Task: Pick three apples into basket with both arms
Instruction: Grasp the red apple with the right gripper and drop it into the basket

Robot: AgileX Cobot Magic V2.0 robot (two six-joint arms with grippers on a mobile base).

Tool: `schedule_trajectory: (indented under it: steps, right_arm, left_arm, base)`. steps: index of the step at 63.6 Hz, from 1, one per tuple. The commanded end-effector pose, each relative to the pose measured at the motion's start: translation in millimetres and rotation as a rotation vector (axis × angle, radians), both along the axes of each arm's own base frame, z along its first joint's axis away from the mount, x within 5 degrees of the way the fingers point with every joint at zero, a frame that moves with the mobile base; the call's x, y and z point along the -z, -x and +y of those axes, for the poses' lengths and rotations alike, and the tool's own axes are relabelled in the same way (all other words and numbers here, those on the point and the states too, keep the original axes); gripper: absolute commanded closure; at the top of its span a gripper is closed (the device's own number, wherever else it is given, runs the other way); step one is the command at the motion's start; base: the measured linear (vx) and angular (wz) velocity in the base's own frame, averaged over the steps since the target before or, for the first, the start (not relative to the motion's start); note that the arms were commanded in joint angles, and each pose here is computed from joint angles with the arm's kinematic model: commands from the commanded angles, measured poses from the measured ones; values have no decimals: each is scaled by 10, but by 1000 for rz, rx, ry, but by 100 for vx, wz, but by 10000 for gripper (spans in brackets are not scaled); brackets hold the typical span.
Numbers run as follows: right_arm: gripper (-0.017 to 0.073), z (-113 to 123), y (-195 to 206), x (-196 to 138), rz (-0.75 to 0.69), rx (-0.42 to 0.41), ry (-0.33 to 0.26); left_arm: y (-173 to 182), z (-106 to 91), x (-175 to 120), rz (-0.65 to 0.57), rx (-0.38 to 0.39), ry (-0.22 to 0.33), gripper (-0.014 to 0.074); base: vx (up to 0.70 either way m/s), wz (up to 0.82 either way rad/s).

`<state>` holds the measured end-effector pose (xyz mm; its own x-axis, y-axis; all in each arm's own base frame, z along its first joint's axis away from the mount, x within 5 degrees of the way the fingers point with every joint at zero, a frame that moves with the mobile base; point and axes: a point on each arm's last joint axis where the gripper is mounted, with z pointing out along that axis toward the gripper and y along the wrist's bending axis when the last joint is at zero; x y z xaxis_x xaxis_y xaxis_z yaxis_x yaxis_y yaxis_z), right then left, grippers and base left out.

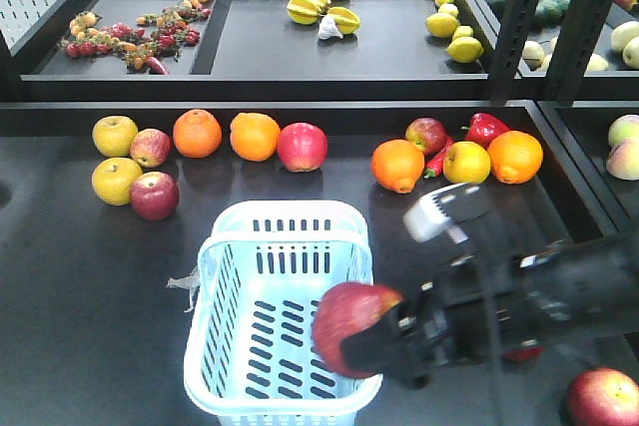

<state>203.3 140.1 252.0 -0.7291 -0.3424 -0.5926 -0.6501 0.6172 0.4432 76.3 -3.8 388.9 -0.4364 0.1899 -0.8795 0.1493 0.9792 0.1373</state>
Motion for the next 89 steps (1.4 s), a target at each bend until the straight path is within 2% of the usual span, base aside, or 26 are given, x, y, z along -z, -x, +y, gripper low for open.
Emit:
schedule_trajectory:
  steps: [1,14,32,40,59,65,70,76,89]
  right_arm:
    - [267,166,-66,-44,-69,31,-29]
    - [231,320,-170,136,-98,86,15]
    - [-15,331,-231,230,-89,110,37]
    - [-87,331,-231,227,-90,111,36]
    - [-92,304,-174,119,-110,92,19]
    - [-90,224,-122,-10,-140,87,12]
    - [-85,98,-90,-122,-168,110,28]
    - [-81,-136,-84,-194,-178,167,97]
    - [-74,-806,-238,-97,-134,387,369]
  left_arm:
    - [-22,-11,-114,-79,11,15,1]
    - [-22,-11,-114,-79,11,15,1]
    - [-22,-11,-114,-79,11,15,1]
    - [-22,-11,-114,-79,11,15,1]
    - [-22,-11,-114,-79,11,15,1]
    - [-22,-11,-114,-79,11,15,1]
    - [-22,-11,-114,-79,11,15,1]
    - [-22,-11,-114,-79,11,15,1]
    - [-22,-11,-114,-79,11,15,1]
  base:
    - [0,0]
    - [0,0]
    - [0,0]
    - [0,0]
    - [0,0]
    - [0,0]
    - [0,0]
    - [0,0]
    - [0,0]
